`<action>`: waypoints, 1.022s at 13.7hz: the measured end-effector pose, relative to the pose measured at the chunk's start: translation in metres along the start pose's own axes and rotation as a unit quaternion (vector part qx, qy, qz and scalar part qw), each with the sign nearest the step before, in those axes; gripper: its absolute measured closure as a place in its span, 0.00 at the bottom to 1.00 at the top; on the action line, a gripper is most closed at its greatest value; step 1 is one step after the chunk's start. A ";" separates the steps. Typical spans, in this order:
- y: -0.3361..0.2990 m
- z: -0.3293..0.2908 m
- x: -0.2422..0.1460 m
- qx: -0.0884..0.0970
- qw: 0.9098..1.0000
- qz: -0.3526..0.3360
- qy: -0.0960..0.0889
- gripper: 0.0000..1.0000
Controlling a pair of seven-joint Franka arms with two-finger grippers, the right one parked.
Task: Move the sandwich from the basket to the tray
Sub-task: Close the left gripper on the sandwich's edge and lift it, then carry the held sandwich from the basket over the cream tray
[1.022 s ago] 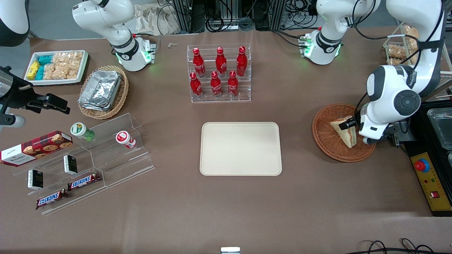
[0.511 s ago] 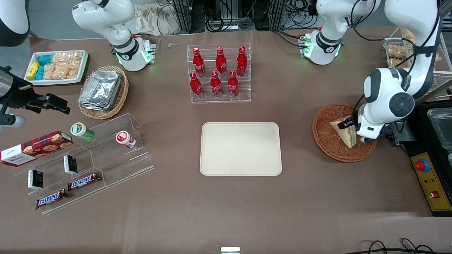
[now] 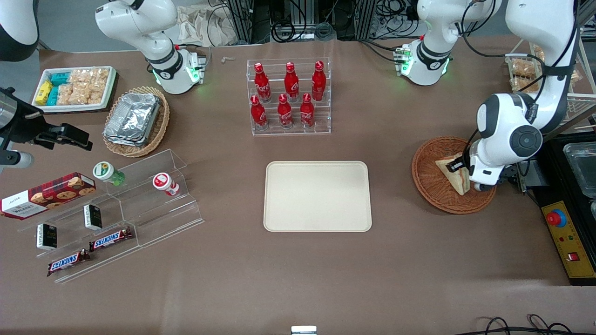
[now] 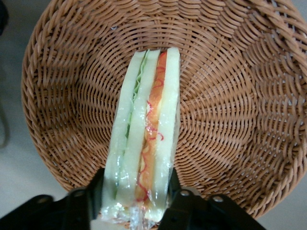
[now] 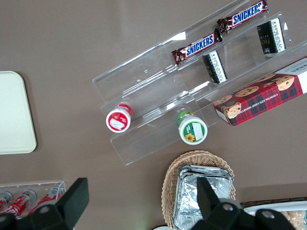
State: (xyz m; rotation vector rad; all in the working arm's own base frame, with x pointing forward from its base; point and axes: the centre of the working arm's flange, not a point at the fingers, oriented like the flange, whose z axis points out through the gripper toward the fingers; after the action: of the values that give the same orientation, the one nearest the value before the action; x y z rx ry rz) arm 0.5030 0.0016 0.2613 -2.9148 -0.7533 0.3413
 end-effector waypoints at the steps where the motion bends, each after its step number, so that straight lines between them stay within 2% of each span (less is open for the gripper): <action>1: 0.000 0.000 0.000 0.000 1.000 -0.002 0.000 0.63; 3: 0.000 -0.001 0.001 -0.001 1.000 -0.008 0.001 0.79; 4: 0.001 -0.003 0.001 -0.002 1.000 -0.012 0.003 0.83; 6: 0.002 -0.015 0.004 -0.005 1.000 -0.017 0.010 0.83; 10: 0.007 -0.101 0.013 0.016 1.000 -0.019 -0.014 0.85; 14: 0.017 -0.185 0.012 0.016 1.000 -0.011 -0.007 0.85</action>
State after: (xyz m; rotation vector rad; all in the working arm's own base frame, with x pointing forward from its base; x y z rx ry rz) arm 0.5660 -0.0165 0.4351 -2.8738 -0.7748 0.3682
